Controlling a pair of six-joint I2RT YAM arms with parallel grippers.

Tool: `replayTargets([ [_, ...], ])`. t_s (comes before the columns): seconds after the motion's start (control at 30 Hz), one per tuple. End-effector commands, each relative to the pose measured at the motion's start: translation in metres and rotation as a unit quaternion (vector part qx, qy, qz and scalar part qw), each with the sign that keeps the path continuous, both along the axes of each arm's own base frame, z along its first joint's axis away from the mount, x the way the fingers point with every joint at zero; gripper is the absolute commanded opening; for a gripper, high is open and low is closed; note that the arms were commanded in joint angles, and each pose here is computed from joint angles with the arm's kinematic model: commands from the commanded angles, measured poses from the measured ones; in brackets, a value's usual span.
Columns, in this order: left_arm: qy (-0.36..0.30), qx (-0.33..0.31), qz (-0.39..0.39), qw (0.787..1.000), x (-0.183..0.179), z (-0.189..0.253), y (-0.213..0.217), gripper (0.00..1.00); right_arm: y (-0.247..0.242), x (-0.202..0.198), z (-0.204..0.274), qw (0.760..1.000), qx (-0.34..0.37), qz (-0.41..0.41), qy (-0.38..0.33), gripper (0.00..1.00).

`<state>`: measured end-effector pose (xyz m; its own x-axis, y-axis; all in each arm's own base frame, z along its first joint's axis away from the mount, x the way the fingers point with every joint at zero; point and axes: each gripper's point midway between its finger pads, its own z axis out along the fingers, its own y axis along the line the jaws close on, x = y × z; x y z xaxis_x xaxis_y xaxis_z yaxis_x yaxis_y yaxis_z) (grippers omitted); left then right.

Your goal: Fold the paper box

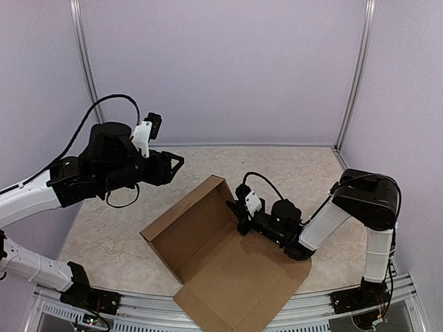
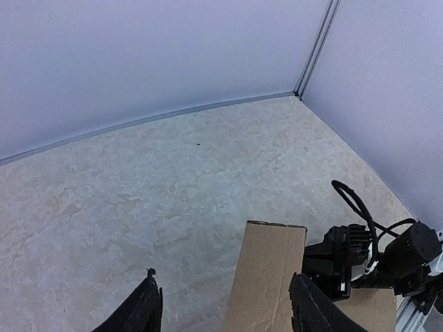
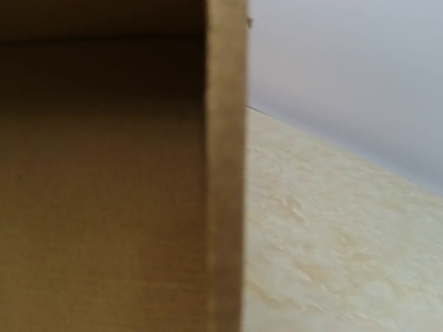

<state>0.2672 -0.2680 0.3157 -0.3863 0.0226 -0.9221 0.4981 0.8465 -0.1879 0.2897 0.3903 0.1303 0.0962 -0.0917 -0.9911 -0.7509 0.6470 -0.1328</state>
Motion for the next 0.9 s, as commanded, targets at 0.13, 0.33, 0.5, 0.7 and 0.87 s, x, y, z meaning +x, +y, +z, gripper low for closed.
replayTargets([
  [0.13, 0.041, 0.004, -0.048, 0.998, 0.009, -0.024, -0.036, 0.47, 0.008, -0.002, 0.057, 0.991, 0.118, 0.023, -0.065, 0.00],
  [0.33, 0.057, 0.027, -0.050, 0.997, 0.015, -0.044, -0.044, 0.42, 0.015, 0.004, 0.067, 0.988, 0.130, 0.031, -0.077, 0.00],
  [0.5, 0.063, 0.043, -0.042, 0.996, 0.021, -0.053, -0.041, 0.39, 0.022, 0.011, 0.068, 0.986, 0.142, 0.038, -0.074, 0.00],
  [0.7, 0.079, 0.057, -0.041, 0.994, 0.022, -0.071, -0.044, 0.36, 0.026, 0.018, 0.058, 0.987, 0.147, 0.032, -0.058, 0.00],
  [0.87, 0.094, 0.056, -0.051, 0.993, 0.019, -0.083, -0.054, 0.34, 0.024, 0.020, 0.047, 0.989, 0.139, 0.026, -0.050, 0.00],
])
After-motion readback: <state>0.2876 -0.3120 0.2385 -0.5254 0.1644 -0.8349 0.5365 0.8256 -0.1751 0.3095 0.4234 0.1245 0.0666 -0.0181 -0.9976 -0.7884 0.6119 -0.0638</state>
